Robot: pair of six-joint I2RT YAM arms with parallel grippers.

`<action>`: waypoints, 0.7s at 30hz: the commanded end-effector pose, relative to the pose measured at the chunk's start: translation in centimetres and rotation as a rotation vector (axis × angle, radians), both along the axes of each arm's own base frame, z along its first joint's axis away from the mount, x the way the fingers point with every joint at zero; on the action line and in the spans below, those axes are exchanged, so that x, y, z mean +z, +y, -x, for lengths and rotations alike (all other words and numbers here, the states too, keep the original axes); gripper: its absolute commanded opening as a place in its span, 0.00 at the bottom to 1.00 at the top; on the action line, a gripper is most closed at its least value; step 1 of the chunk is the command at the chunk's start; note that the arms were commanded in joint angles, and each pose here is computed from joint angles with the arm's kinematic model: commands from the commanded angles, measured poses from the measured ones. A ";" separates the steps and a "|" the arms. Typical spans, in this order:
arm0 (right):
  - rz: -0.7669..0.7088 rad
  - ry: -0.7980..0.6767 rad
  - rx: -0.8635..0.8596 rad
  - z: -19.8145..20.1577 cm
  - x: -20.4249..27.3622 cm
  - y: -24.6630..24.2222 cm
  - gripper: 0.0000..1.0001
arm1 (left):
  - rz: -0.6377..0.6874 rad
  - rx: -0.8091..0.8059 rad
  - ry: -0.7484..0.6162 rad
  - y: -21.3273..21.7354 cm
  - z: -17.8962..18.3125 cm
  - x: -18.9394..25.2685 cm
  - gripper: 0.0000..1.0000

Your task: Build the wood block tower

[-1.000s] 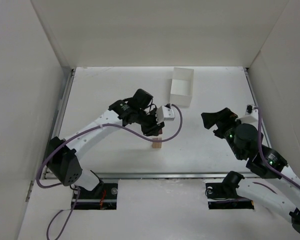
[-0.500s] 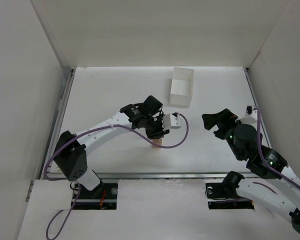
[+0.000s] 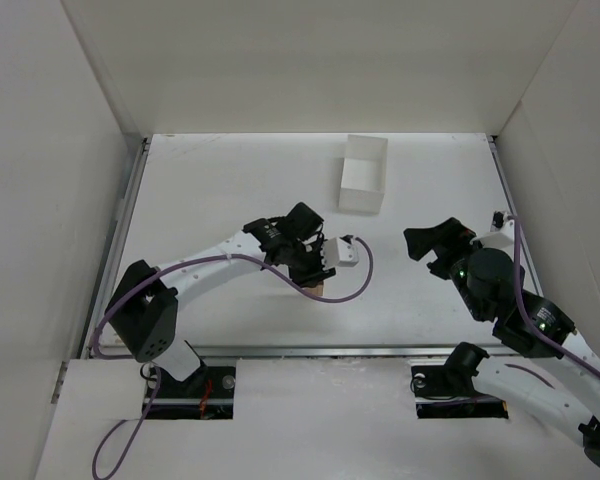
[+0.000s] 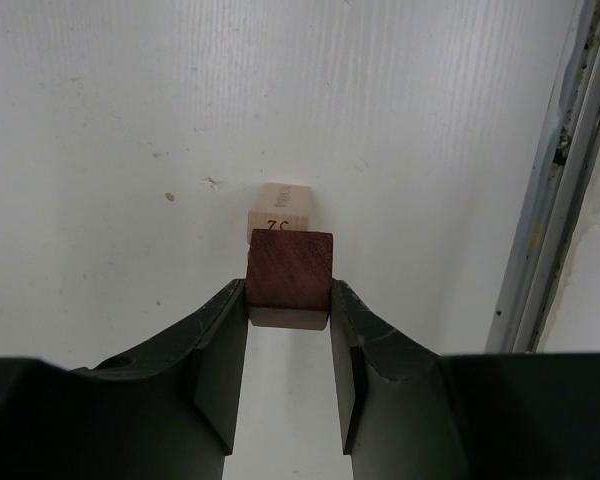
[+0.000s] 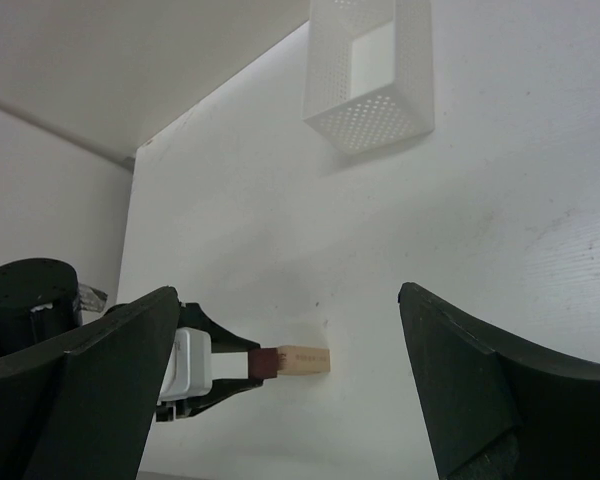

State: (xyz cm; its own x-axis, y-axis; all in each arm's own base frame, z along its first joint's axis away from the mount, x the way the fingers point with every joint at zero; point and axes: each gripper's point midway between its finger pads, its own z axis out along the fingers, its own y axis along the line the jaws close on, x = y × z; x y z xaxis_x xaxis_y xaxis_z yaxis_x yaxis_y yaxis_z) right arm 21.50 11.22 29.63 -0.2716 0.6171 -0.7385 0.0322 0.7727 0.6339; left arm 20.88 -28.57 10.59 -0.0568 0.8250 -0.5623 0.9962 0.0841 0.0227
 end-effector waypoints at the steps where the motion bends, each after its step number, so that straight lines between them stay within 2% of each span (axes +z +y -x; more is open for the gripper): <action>1: 0.020 -0.001 -0.017 -0.1 -0.2 -0.5 0.97 | 0.048 0.006 -0.015 -0.9 0.2 1.2 0.00; 21: 0.008 -0.019 -0.036 0.4 0.3 -1.5 0.98 | 0.015 0.038 -0.026 -1.0 0.0 0.5 0.00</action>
